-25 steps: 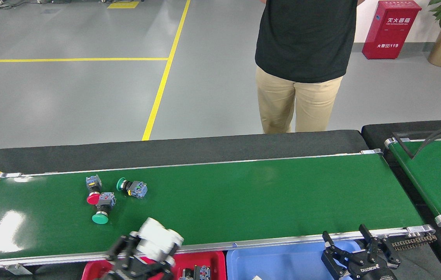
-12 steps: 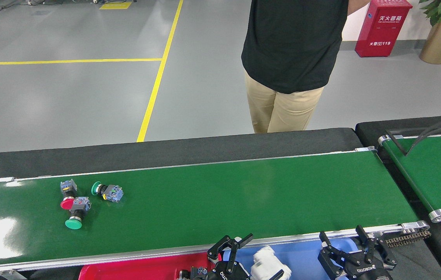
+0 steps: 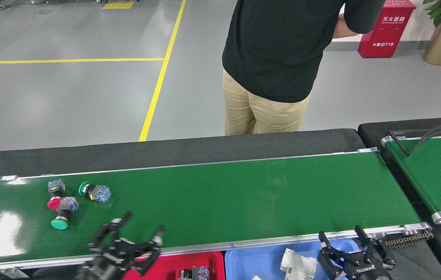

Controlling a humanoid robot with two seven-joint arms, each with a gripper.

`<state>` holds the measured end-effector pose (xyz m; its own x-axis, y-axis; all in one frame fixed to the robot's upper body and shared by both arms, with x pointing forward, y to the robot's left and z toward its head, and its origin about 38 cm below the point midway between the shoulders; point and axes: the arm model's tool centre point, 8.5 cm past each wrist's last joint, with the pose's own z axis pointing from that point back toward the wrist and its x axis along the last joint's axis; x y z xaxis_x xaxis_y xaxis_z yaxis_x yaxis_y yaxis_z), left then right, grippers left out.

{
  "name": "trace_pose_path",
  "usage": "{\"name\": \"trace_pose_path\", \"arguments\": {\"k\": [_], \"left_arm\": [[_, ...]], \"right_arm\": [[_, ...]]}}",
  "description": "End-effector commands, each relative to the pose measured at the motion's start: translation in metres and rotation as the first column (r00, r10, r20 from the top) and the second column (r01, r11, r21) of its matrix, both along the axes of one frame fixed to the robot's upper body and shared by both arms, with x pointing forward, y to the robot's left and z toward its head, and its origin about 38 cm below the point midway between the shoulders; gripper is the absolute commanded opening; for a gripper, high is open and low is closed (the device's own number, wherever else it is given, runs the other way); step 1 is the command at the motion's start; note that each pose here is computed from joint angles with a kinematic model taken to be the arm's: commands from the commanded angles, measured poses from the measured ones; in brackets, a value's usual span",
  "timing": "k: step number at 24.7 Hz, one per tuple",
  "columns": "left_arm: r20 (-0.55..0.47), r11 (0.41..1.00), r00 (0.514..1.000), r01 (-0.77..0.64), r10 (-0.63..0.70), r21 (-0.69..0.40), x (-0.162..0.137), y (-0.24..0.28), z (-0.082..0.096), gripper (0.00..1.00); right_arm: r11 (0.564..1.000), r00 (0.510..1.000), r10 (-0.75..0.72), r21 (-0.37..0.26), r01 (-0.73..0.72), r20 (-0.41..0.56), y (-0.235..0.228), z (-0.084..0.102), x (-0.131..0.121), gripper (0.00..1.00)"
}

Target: Pick switch part from conveyor to tray

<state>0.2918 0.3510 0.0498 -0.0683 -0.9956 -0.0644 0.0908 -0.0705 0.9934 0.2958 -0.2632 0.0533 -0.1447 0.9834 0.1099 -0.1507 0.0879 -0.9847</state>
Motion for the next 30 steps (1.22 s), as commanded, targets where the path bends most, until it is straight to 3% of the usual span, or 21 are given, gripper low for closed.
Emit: {"name": "trace_pose_path", "arguments": {"k": [1, 4, 8, 13, 20, 25, 30], "left_arm": [[0.026, 0.995, 0.995, -0.1, 0.1, 0.001, -0.026, 0.034, -0.007, 1.0], [-0.034, 0.988, 0.987, -0.155, 0.156, 0.017, -0.077, 0.055, -0.034, 1.0], [-0.048, 0.986, 0.985, -0.164, 0.165, 0.009, -0.077, 0.056, -0.039, 1.0], [-0.006, 0.987, 0.987, -0.158, 0.158, 0.008, -0.021, 0.07, -0.017, 1.0], [-0.06, 0.964, 0.962, -0.266, 0.267, 0.013, 0.049, 0.115, -0.023, 1.0], [-0.105, 0.932, 0.926, -0.359, 0.363, 0.05, 0.072, 0.141, -0.028, 1.0], [-0.132, 0.89, 0.88, -0.454, 0.456, 0.046, 0.1, 0.167, -0.022, 0.98]], "right_arm": [[1.0, 1.0, 0.002, -0.003, -0.002, 0.026, -0.001, 0.008, 0.003, 0.99], [1.0, 1.0, 0.002, -0.002, -0.002, 0.026, -0.001, 0.008, 0.003, 0.99], [1.0, 1.0, 0.002, 0.0, -0.002, 0.028, -0.001, 0.008, 0.003, 0.99], [1.0, 1.0, 0.002, 0.008, -0.002, 0.03, 0.001, 0.008, 0.003, 0.99], [1.0, 0.999, 0.001, 0.011, -0.002, 0.033, 0.001, 0.009, 0.004, 0.99], [1.0, 0.999, -0.001, 0.02, 0.0, 0.036, 0.004, 0.009, 0.005, 0.99], [1.0, 0.999, 0.001, 0.022, -0.002, 0.044, 0.005, 0.011, 0.007, 0.99]]}}
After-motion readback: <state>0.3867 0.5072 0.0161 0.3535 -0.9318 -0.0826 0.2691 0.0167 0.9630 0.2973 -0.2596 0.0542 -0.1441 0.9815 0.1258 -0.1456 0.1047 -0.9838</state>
